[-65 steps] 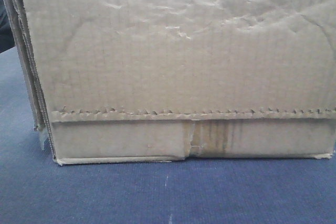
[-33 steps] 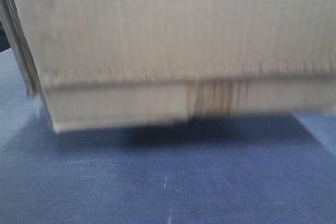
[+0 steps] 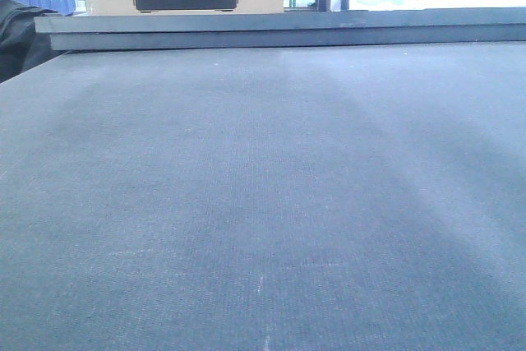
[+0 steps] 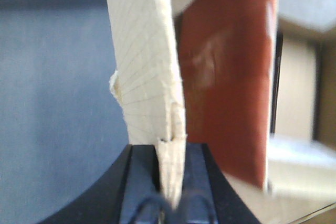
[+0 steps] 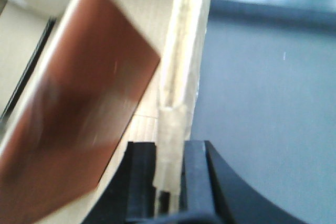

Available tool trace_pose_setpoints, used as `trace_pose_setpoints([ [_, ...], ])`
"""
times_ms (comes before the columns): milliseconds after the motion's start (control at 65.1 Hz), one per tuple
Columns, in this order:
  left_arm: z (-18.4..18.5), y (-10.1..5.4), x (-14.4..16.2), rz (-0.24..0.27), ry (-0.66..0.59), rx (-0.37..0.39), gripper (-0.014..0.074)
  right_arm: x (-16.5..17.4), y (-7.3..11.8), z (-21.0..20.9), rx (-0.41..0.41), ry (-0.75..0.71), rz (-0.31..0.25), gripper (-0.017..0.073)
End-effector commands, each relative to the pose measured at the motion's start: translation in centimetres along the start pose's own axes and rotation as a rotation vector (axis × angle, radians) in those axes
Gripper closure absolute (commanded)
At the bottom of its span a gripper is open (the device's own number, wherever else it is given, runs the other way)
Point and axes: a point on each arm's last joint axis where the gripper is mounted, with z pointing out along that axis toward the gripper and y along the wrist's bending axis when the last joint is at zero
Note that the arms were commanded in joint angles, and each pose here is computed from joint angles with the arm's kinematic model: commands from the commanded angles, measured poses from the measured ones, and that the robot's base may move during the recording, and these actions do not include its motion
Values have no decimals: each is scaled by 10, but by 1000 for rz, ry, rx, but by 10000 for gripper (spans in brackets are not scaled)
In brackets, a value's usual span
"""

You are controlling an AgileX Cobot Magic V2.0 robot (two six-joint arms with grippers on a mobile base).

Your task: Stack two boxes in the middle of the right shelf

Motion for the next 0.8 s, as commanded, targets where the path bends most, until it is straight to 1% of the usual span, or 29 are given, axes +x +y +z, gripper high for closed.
trace_pose_setpoints([
  [0, -14, 4, -7, 3, -69, -25, 705, -4, -3, -7, 37, -36, -30, 712],
  [783, -11, 4, -7, 3, -63, -26, 705, -4, -3, -7, 36, -38, -29, 712],
])
